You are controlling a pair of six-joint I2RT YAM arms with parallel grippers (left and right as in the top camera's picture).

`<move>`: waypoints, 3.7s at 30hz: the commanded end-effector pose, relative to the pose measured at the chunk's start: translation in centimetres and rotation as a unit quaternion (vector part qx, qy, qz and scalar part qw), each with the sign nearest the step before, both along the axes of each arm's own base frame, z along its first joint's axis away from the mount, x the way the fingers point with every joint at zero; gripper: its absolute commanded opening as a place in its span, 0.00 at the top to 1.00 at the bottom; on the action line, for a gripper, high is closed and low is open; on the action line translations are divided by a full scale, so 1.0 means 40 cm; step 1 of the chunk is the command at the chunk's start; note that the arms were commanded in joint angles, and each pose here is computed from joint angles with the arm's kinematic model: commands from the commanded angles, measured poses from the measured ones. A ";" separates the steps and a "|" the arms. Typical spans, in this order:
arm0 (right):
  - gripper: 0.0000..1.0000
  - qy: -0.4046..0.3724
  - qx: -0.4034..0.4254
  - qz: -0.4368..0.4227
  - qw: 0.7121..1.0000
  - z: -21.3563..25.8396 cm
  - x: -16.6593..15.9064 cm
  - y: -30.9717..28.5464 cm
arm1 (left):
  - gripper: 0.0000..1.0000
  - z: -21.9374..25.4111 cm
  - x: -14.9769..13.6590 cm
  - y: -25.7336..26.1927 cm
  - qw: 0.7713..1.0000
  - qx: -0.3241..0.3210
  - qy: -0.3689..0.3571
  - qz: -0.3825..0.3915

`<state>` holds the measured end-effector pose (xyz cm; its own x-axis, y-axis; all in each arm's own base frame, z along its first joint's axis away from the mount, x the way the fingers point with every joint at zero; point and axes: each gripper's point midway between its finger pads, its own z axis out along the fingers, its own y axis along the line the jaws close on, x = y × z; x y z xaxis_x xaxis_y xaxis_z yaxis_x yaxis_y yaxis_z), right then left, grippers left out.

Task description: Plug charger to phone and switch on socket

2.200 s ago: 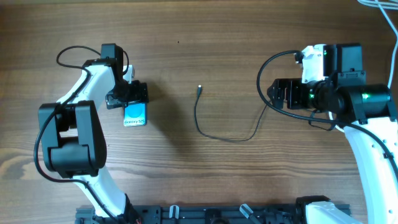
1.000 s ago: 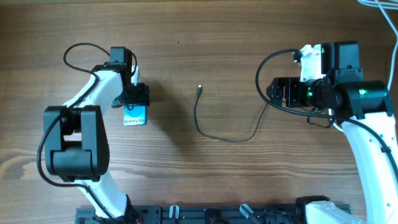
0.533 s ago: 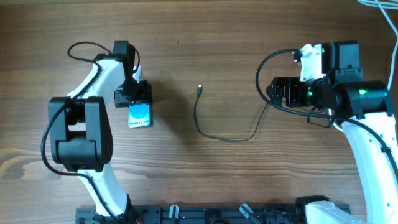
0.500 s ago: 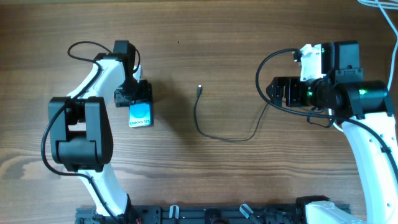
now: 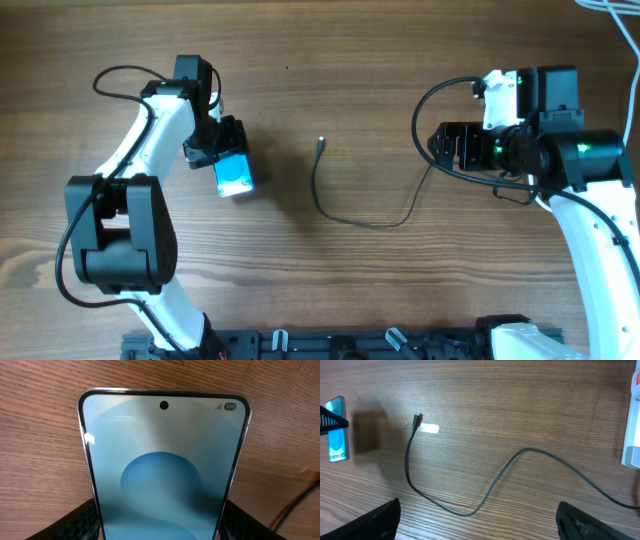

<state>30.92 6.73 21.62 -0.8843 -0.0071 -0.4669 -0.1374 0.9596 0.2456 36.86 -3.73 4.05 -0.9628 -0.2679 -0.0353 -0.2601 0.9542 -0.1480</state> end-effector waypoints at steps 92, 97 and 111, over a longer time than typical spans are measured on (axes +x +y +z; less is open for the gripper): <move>0.00 0.001 0.071 -0.002 0.997 0.027 0.013 0.049 | 0.39 0.431 0.004 -0.338 0.782 -0.556 0.189 0.209; 0.00 -0.009 0.120 0.029 0.992 0.053 0.017 0.095 | 0.39 0.380 0.023 -0.321 0.810 -0.510 0.162 0.239; 0.10 0.006 0.198 0.067 0.978 0.031 0.069 0.383 | 0.41 0.320 0.018 -0.359 0.841 -0.443 0.159 0.268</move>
